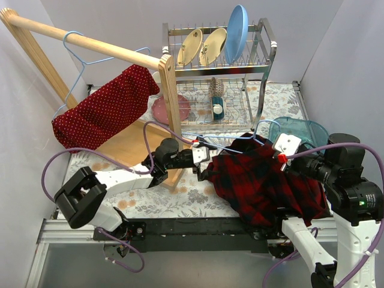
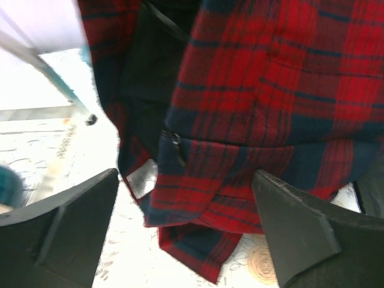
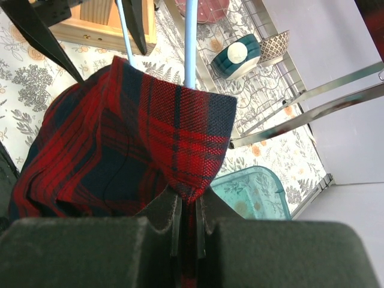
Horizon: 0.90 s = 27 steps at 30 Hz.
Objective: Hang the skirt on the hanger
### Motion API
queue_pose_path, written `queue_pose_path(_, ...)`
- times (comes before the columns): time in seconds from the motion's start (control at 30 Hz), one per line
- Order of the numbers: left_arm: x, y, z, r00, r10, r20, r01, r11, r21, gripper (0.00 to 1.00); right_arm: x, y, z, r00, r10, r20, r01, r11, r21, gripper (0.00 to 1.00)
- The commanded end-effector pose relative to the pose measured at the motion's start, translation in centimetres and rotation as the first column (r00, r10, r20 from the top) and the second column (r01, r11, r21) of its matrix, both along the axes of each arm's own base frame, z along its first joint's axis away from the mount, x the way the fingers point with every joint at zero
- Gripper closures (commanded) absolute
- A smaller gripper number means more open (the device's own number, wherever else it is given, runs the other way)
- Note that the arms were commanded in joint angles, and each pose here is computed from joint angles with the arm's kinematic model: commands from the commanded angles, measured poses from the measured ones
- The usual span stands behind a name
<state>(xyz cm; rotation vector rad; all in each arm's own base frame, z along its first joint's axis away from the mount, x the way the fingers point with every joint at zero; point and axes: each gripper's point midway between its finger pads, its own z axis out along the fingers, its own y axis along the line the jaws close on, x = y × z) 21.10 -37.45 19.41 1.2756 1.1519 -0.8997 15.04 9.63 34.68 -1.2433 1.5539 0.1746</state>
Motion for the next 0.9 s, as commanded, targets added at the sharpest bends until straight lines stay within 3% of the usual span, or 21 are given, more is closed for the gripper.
queue_pose_path(0.0,-1.2,-0.8,-0.3,0.993,-0.117,-0.013,0.117,0.993,0.014,0.18,-0.1,0.2,2.7,0.994,0.016,0.111,-0.018,1.000,0.018,0.99)
queue_pose_path(0.03,-1.1,-0.8,-0.8,0.993,-0.115,-0.028,0.115,0.993,0.022,0.28,0.0,0.2,2.6,0.994,0.015,0.111,-0.017,1.000,0.017,0.99)
queue_pose_path(0.07,-1.1,-0.9,-0.9,0.993,-0.112,-0.035,0.113,0.993,0.020,0.45,-0.1,0.2,2.6,0.994,0.015,0.110,-0.017,1.000,0.017,0.99)
queue_pose_path(0.2,-0.9,-0.8,-0.9,0.994,-0.102,-0.044,0.103,0.994,0.022,0.65,0.0,0.0,2.4,0.994,0.005,0.107,-0.007,1.000,0.012,0.99)
queue_pose_path(0.23,-1.0,-0.8,-0.9,0.994,-0.099,-0.044,0.101,0.995,0.024,0.72,0.1,-0.1,2.3,0.994,-0.001,0.106,0.000,1.000,0.008,0.99)
queue_pose_path(0.27,-1.0,-0.6,-0.8,0.994,-0.093,-0.054,0.095,0.995,0.034,0.86,0.4,-0.2,2.1,0.995,-0.011,0.101,0.011,1.000,0.002,0.99)
queue_pose_path(0.33,-0.8,0.0,-0.8,0.996,-0.056,-0.074,0.061,0.996,0.060,1.00,1.0,-1.0,1.9,0.993,-0.057,0.102,0.059,0.998,-0.021,0.99)
queue_pose_path(0.47,-1.6,2.2,0.4,0.994,0.011,-0.110,-0.001,0.996,0.092,1.00,1.9,-2.2,0.6,0.992,-0.106,0.075,0.112,0.990,-0.082,0.99)
queue_pose_path(0.7,-3.8,8.1,4.8,0.984,0.157,-0.089,-0.148,0.984,0.097,1.00,1.8,-1.9,-1.3,0.999,-0.041,0.002,0.041,0.989,-0.144,0.99)
queue_pose_path(0.87,-4.3,11.1,5.6,0.940,0.291,-0.179,-0.261,0.950,0.173,1.00,2.1,-1.3,-2.4,0.998,0.018,-0.060,-0.028,0.984,-0.177,0.99)
